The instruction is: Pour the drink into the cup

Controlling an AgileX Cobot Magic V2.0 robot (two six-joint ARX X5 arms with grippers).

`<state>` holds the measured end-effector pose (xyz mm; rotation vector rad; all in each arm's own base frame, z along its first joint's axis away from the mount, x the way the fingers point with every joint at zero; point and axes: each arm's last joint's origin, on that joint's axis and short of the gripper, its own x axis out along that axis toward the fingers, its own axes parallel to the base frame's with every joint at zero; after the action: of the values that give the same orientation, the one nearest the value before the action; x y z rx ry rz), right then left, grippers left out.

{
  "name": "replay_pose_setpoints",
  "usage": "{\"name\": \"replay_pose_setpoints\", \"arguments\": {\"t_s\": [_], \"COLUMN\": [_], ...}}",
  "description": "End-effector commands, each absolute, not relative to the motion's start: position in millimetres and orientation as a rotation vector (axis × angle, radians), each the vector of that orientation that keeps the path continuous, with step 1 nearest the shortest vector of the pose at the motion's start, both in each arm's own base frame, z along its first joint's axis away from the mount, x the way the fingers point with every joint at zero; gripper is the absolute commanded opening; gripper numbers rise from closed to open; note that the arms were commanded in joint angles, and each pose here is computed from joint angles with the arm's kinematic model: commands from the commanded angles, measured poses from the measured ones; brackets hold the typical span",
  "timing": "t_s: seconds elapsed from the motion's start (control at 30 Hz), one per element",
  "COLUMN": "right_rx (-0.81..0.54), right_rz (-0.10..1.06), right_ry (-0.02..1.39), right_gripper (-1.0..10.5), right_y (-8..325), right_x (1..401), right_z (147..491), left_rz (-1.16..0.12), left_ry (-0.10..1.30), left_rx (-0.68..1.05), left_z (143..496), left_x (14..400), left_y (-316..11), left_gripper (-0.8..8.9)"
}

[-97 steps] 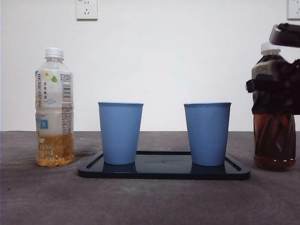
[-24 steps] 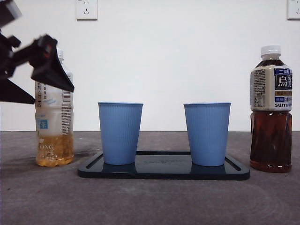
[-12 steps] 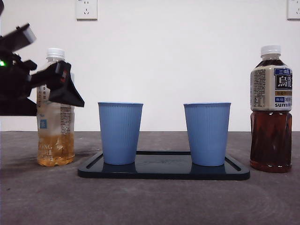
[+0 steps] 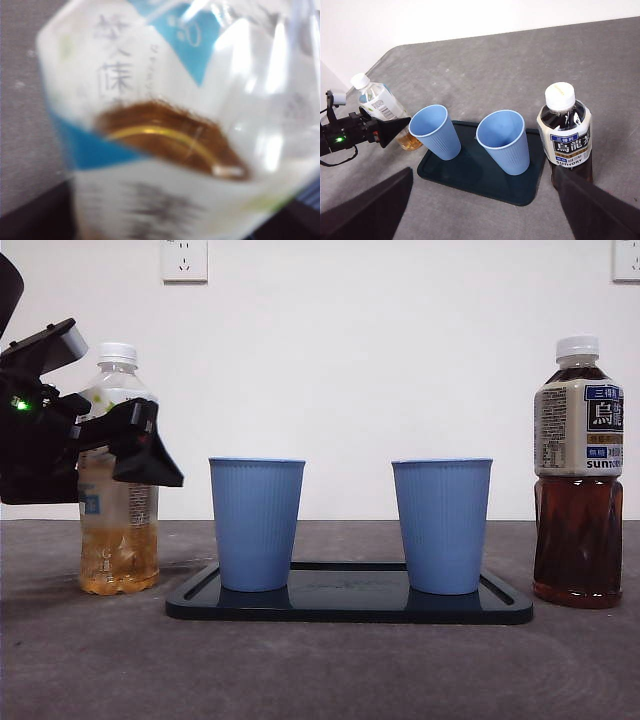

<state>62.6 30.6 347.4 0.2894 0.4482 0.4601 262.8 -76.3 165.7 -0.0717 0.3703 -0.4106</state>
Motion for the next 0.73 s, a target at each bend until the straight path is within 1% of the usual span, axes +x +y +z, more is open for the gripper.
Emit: {"name": "replay_pose_setpoints", "arguments": {"t_s": [0.03, 0.13, 0.2, 0.33, 0.47, 0.73], "right_rx": [0.302, 0.303, 0.303, 0.302, 0.302, 0.301], "right_rz": [0.470, 0.470, 0.470, 0.470, 0.469, 0.463], "right_ry": [0.434, 0.434, 0.434, 0.434, 0.434, 0.434], "right_gripper": [4.6, 4.6, 4.6, 4.6, 4.6, 4.6], "right_y": [31, 31, 31, 31, 31, 31], "right_x": [61, 61, 61, 61, 62, 62], "right_z": [352, 352, 352, 352, 352, 352], "left_rz": [-0.420, -0.421, -0.421, -0.422, -0.420, -0.446], "left_ry": [0.368, 0.358, 0.350, 0.349, 0.372, 0.472], "left_rx": [-0.067, -0.068, -0.068, -0.069, -0.067, 0.027], "left_z": [164, 164, 165, 169, 183, 235], "left_x": [264, 265, 265, 263, 255, 238], "left_y": [-78, -78, -78, -78, -76, -74], "left_gripper": [3.07, 2.05, 1.71, 1.72, 1.72, 1.71]}}
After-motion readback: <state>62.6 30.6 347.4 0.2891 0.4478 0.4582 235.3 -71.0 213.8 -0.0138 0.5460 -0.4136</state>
